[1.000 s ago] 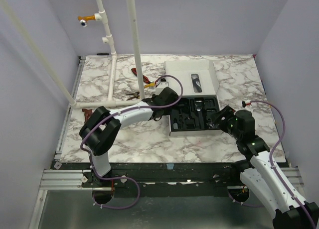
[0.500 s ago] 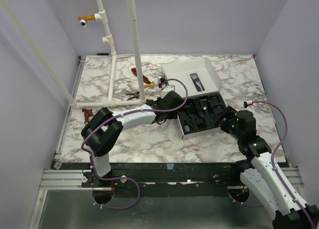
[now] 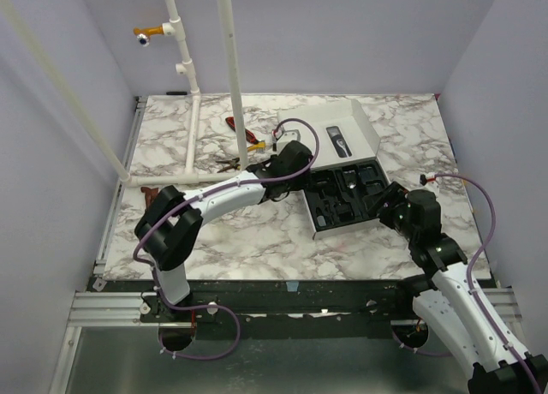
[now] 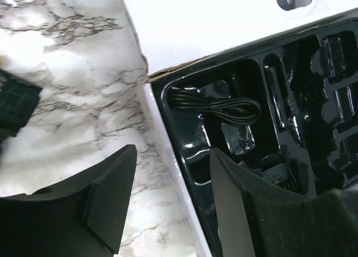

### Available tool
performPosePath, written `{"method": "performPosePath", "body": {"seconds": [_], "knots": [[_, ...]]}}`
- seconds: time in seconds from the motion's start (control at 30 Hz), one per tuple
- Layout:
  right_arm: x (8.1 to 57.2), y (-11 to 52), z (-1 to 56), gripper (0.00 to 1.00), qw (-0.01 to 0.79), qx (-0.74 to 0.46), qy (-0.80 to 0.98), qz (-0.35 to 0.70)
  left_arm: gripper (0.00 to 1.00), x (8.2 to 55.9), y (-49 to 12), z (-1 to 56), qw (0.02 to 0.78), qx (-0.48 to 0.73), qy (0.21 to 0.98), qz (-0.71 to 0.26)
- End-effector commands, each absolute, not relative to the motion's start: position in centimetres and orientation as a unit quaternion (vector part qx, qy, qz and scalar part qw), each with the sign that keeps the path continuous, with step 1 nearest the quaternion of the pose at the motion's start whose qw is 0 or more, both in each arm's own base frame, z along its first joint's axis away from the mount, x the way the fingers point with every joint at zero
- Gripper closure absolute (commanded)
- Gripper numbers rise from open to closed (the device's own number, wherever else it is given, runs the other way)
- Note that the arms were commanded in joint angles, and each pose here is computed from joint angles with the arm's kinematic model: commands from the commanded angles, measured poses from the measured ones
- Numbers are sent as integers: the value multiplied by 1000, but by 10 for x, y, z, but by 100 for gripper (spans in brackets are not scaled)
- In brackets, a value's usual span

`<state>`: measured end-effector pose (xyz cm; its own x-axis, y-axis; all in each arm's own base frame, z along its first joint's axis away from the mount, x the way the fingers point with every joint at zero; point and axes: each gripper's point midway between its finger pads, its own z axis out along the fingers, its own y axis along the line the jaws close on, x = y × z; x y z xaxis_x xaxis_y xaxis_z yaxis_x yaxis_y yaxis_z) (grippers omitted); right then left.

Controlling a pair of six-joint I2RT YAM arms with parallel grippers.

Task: Sort the hair-cutting tools
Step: Adjust the storage box at the center of the board.

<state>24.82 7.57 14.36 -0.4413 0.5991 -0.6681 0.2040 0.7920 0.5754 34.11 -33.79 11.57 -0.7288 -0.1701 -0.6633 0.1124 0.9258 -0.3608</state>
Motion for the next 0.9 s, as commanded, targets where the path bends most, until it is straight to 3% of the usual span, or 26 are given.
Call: {"method": "performPosePath", "body": {"seconds": [0.0,0.27,0.47,0.87], "knots": [[247,78,156,29,472,244,818,220,44,333,-357,90,322,13,925,-200],[246,81,159,29,469,243,818,228,48,332,-346,63,304,22,941,-144],[247,79,170,29,476,245,814,226,65,329,-363,63,310,68,934,-163],[247,71,203,29,498,248,803,216,86,307,-433,79,323,190,890,-260]]}}
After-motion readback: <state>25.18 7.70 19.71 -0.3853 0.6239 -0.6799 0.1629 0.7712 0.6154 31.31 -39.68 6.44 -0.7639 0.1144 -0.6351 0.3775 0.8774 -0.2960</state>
